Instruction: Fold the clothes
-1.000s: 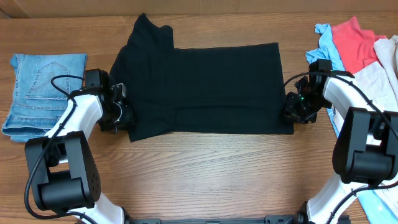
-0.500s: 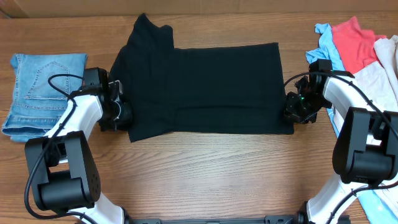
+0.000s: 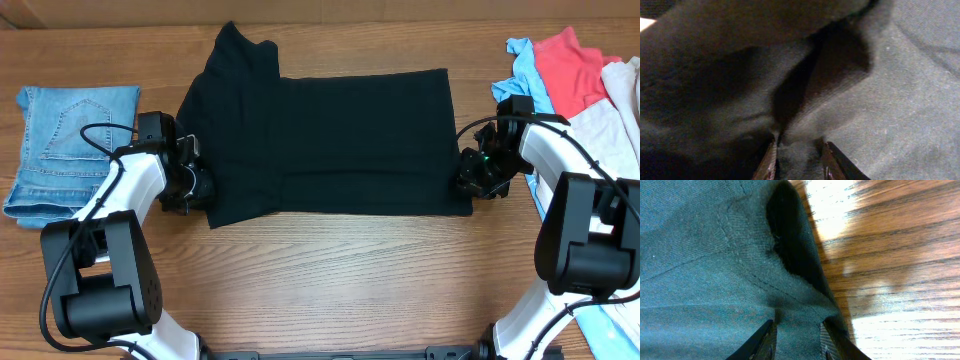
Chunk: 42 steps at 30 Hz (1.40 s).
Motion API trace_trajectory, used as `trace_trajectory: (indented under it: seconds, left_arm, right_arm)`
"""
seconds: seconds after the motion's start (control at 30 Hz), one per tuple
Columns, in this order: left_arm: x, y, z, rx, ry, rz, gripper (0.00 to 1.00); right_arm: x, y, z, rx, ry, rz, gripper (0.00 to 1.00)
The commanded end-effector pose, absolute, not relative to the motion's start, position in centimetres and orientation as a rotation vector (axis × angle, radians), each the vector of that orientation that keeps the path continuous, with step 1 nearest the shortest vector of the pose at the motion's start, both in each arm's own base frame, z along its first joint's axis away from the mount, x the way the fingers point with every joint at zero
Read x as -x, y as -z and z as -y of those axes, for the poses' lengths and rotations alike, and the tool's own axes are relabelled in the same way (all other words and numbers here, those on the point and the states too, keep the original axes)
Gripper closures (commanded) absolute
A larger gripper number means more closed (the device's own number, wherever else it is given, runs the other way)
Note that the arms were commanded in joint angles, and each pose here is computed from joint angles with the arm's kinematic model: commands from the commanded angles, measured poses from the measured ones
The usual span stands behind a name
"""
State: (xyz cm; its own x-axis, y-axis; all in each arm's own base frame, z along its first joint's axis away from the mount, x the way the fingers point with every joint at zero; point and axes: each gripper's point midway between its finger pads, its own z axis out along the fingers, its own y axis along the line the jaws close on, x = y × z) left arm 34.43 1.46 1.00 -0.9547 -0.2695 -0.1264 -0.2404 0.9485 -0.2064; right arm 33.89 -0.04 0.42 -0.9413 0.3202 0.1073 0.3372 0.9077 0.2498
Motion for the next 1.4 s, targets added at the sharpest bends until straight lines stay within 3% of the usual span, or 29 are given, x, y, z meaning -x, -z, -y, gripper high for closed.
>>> trace_trajectory:
  seconds: [0.0,0.3,0.5,0.67,1.07,1.37]
  left_arm:
    - [-33.5,-0.2,-1.3,0.420,0.265,-2.988,0.65]
    - [-32.6,0.5,-0.2,0.399,0.310,-3.013,0.67]
    - [-33.0,0.5,0.3,0.389,0.352,-2.990,0.91]
    - [-34.3,-1.1,0.1,0.375,0.349,-2.962,0.96]
    - [-41.6,-8.9,-0.5,0.253,0.338,-2.725,0.95]
    - [-40.2,-8.2,-0.4,0.270,0.347,-2.787,0.93]
  right_arm:
    - [-31.9,2.2,1.3,0.532,0.285,2.930,0.67]
    - [-31.9,2.2,1.3,0.531,0.285,2.929,0.66]
    - [-31.9,2.2,1.2,0.532,0.289,2.926,0.67]
    - [-31.9,2.2,1.2,0.532,0.289,2.926,0.66]
    - [-32.0,2.2,1.2,0.532,0.290,2.933,0.66]
    - [-32.0,2.2,1.2,0.532,0.288,2.931,0.66]
